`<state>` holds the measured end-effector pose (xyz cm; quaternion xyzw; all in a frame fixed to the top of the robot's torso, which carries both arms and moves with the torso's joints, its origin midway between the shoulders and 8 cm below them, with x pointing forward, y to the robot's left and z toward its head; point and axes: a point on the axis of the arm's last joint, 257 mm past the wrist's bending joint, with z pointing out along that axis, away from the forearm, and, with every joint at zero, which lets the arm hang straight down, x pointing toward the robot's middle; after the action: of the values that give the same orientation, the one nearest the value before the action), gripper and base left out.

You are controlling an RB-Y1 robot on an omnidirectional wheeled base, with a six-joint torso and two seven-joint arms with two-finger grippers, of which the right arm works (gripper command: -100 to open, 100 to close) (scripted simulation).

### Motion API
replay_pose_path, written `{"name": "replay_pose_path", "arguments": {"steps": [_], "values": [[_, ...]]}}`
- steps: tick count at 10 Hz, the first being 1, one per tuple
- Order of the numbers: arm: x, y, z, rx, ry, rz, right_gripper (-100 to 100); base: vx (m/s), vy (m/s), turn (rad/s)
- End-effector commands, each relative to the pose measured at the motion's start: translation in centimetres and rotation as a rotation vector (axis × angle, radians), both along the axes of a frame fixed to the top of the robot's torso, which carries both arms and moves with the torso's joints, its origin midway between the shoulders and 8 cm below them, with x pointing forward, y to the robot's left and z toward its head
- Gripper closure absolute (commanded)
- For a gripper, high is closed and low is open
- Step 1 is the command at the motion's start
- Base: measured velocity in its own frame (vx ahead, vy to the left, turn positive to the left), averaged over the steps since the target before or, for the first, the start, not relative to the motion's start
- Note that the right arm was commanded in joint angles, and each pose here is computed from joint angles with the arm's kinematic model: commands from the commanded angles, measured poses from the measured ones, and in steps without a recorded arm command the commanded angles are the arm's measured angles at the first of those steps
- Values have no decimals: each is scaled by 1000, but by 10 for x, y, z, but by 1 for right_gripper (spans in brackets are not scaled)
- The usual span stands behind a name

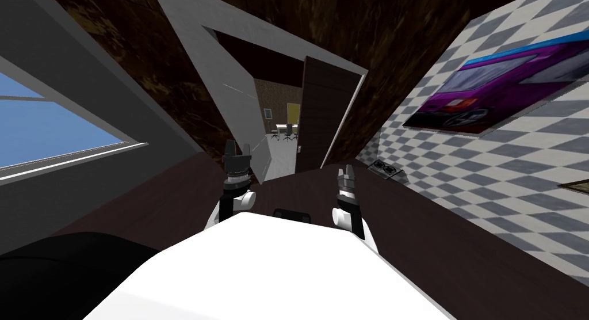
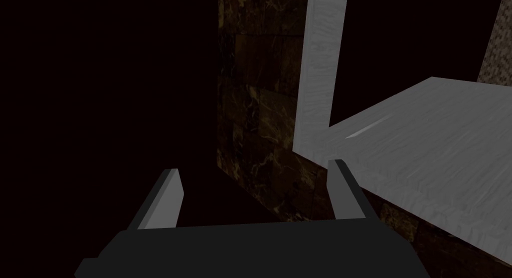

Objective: Push the door open

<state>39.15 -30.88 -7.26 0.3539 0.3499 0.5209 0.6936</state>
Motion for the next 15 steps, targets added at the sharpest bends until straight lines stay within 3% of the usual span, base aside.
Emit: {"name": "replay_pose_path", "arguments": {"steps": [1,13,15], "values": [[6,0,-11,3,15,7,-100,75,-25,99],[47,-1,-99,43,139,46,-100,94,-27,113],[50,-1,-107,47,150,48,-100,79,-28,84]]}}
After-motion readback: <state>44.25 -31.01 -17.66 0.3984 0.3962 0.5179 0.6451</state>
